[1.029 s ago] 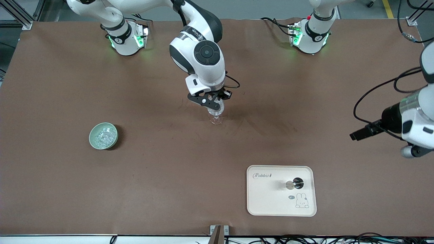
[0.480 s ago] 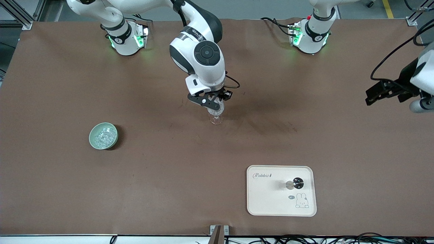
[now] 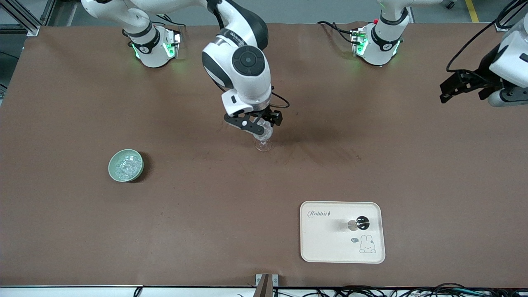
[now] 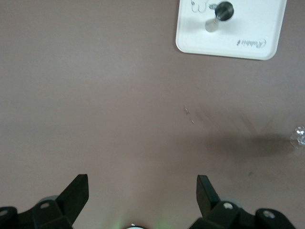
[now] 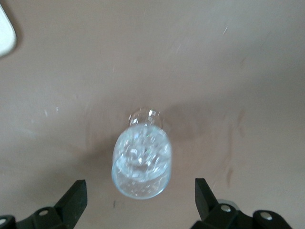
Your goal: Pour wine and add ice with both arms
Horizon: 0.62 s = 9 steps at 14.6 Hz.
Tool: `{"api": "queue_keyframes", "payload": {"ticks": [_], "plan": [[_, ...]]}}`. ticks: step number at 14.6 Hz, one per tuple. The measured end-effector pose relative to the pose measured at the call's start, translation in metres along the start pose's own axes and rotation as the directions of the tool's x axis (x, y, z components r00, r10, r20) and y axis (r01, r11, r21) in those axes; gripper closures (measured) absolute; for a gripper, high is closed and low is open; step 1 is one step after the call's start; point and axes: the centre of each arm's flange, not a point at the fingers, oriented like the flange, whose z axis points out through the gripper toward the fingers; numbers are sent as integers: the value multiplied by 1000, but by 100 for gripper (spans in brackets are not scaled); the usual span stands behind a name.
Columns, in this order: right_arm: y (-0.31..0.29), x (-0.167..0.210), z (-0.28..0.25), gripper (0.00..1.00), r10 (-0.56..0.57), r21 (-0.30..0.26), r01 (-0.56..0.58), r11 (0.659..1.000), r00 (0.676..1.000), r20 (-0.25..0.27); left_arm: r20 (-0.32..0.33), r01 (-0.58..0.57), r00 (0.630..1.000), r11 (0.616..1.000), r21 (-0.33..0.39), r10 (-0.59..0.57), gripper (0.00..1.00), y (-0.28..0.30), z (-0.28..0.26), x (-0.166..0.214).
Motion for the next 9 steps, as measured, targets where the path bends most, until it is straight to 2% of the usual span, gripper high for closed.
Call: {"api": "queue_keyframes", "payload": {"ticks": [3, 6, 9], "plan": [[39, 25, -69, 0, 39, -27, -41, 999, 994, -98, -1, 3, 1000, 1000, -3, -3, 0, -2, 2, -9], [87, 62, -127, 0, 113, -30, -121, 992, 976, -185, -1, 4, 1000, 1000, -3, -4, 0, -2, 3, -9], [137, 109, -163, 0, 120, -27, -130, 991, 967, -225, -6, 1, 1000, 1000, -4, -1, 0, -1, 2, -9]]}}
